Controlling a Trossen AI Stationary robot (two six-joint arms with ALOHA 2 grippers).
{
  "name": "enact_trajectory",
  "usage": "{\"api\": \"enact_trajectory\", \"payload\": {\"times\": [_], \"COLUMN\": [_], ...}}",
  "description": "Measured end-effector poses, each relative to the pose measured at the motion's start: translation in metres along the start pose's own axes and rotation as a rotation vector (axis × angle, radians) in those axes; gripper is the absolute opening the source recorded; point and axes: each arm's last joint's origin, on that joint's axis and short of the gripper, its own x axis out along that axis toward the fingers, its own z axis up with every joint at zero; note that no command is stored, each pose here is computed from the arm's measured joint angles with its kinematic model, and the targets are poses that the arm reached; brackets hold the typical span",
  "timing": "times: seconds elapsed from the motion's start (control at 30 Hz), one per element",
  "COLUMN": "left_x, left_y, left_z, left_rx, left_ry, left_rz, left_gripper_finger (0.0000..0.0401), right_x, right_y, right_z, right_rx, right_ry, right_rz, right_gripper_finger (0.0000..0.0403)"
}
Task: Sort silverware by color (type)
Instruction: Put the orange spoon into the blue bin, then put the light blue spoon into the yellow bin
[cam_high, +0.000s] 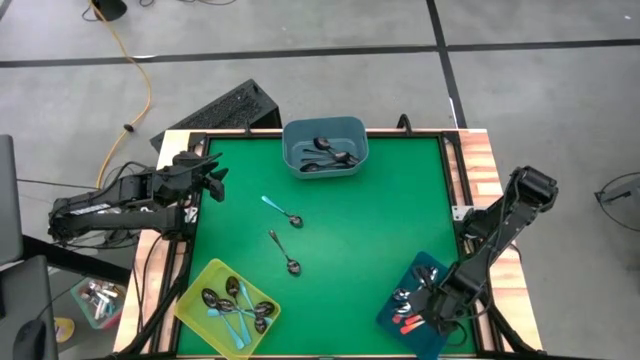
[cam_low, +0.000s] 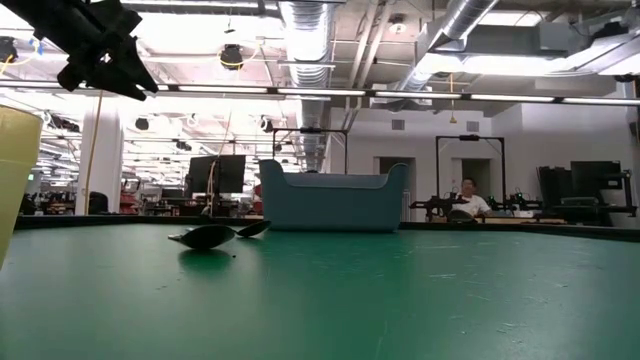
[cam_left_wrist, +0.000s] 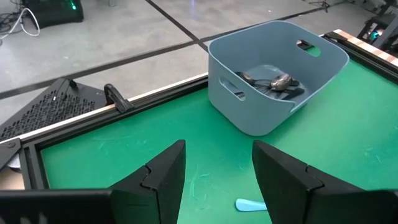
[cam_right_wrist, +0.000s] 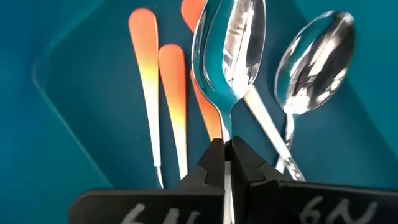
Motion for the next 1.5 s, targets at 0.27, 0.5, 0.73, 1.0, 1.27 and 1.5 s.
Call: {"api": "enact_trajectory", "payload": {"times": [0.27, 0.5, 0.73, 1.0, 1.27, 1.5], "left_x": [0.0, 0.0, -0.0001, 0.0, 0.0, -0.0001], "left_y": [0.0, 0.0, 0.0, 0.0, 0.0, 0.0], "left_z": [0.0, 0.0, 0.0001, 0.0001, 0.0, 0.0], "left_rx": [-0.011, -0.011, -0.011, -0.007, -0.004, -0.004], "left_ry": [0.0, 0.0, 0.0, 0.0, 0.0, 0.0], "left_rz": [0.0, 0.0, 0.0, 0.0, 0.0, 0.0], "left_gripper_finger": [0.017, 0.017, 0.017, 0.017, 0.017, 0.017], "right_x": [0.0059, 0.0061, 0.0063, 0.0065, 0.0065, 0.0064], "right_y": [-0.0028, -0.0032, -0.0046, -0.0063, -0.005, -0.0044], "right_z": [-0.0057, -0.0066, -0.0066, -0.006, -0.0061, -0.0059], "right_rx": [0.005, 0.006, 0.06, 0.114, 0.175, 0.196], "right_ry": [0.014, 0.023, 0.029, 0.018, 0.036, 0.044], "right_rz": [0.016, 0.014, 0.009, -0.014, 0.017, 0.031], "right_gripper_finger": [0.0012, 0.0025, 0.0041, 0.0075, 0.0164, 0.0222]}}
